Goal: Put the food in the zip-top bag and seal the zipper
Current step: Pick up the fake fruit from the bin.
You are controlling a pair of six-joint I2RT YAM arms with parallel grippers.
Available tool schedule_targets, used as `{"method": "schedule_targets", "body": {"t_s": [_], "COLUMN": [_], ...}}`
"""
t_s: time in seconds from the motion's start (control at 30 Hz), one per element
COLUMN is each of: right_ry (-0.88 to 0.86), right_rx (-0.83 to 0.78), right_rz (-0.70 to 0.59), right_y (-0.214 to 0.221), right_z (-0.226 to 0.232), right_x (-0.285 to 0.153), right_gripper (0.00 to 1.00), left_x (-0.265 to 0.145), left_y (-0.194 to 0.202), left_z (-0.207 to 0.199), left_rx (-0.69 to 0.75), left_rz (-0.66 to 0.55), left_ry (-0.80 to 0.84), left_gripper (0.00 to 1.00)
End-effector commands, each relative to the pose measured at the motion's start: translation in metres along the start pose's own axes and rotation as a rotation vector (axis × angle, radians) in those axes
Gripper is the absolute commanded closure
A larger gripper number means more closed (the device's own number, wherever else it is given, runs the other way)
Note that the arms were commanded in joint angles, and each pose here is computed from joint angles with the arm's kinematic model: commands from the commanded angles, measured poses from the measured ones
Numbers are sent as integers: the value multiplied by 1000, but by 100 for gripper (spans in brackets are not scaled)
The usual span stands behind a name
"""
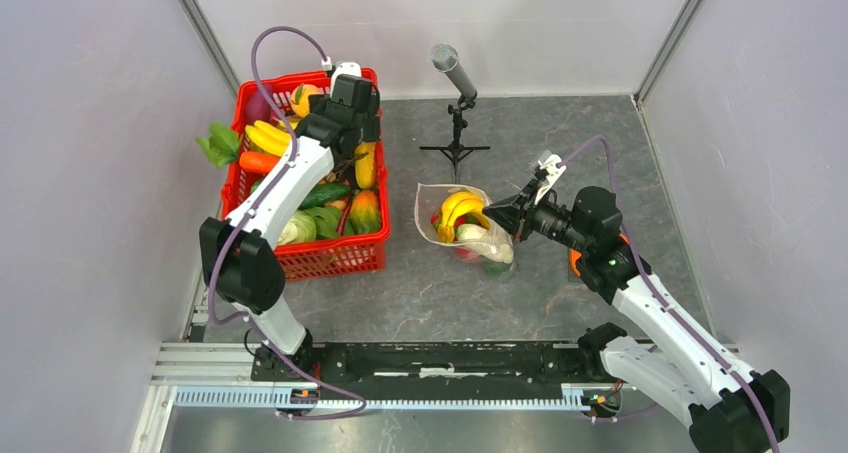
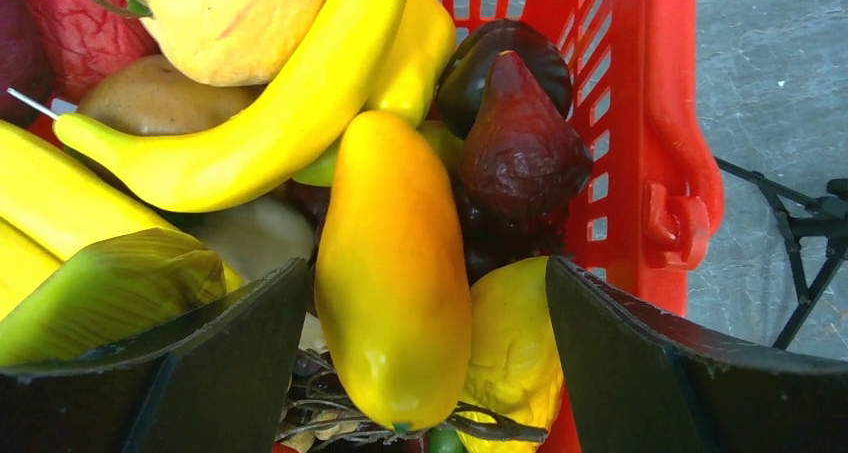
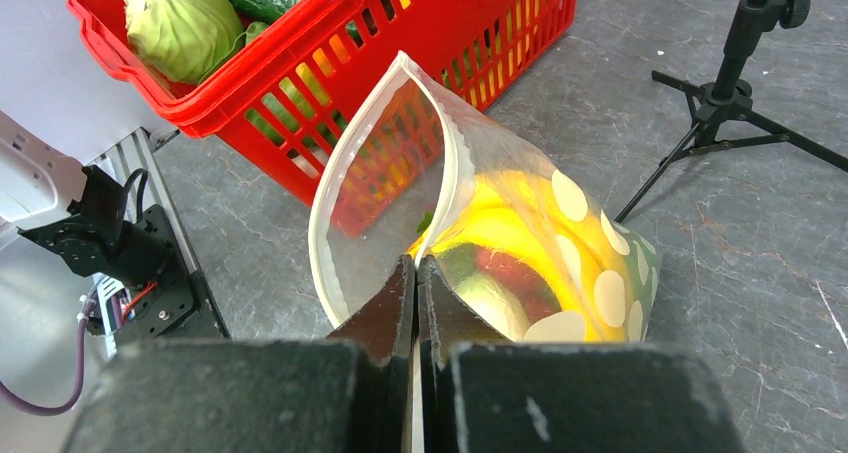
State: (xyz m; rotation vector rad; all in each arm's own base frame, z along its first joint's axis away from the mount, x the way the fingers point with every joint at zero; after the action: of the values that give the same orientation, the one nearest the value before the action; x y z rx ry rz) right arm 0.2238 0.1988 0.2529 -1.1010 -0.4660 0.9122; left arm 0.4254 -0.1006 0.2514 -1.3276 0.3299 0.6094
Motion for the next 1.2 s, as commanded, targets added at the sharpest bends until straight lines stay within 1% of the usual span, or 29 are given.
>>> {"method": "schedule_targets", "body": {"t_s": [0.0,0.07,0.13,0.23,0.3,0.47,0.5,0.53,0.6,0.67,0.7,0.73,0.77,0.87,0.93,1.0,1.17], "right_ry": [-30,-32,-33,-31,-34,-33,-31,-28,-27,-27,-28,-30,-32,-31,-29,-29,-27], "right_rx": [-15,-18,-17,-15,-13,-13,-15,-13,-14,-12,-9,-6,-5,0,1,-2,-2], "right_rz": [-31,-30,-27,-25,-25,-29,-29,-28,-32,-32,-30,-30,-27,-31,-37,-40,-42], "right_y": [-8,-8,-7,-6,-6,-7,-6,-6,-6,-6,-6,-6,-5,-4,-6,-6,-7], "right_z": [6,6,6,5,5,6,6,5,5,5,5,5,5,4,4,5,5], "right_x": [0,0,0,1,1,0,0,0,0,0,1,1,1,1,1,1,1], "right_gripper": [100,100,100,100,100,100,100,100,100,100,100,100,100,100,100,100,100], "left_x": [3,9,13,12,14,18,19,18,18,14,11,7,-1,-27,-48,-64,-92], "left_y": [33,39,41,36,33,32,34,34,35,31,26,21,14,-11,-27,-38,-46], "left_z": [40,36,35,33,30,31,32,33,33,31,27,21,17,-7,-14,-14,-11], "left_rx": [40,52,67,37,27,35,39,40,39,32,25,14,4,-47,-99,-135,-152], "left_rz": [146,197,211,177,175,183,184,182,181,160,135,111,82,-33,-115,-174,-211], "left_ry": [-190,-159,-163,-136,-114,-138,-146,-149,-146,-112,-71,-18,39,279,378,431,495], "left_gripper": [4,5,9,13,18,40,43,43,54,61,70,76,78,78,78,78,77]}}
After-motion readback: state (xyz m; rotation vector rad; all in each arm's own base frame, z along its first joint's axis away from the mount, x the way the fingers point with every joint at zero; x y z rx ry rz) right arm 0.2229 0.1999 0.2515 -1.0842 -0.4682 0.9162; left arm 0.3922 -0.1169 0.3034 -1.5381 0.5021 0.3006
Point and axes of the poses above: each gripper's point midway between its finger pads, its own x axis out along the fingers, its own z axis along the line the jaws close on, y = z × x, the point moved 3 cm from there along -x, back along the fingers, and after that the axes turned 8 degrees about x, right-handed, at the moved point
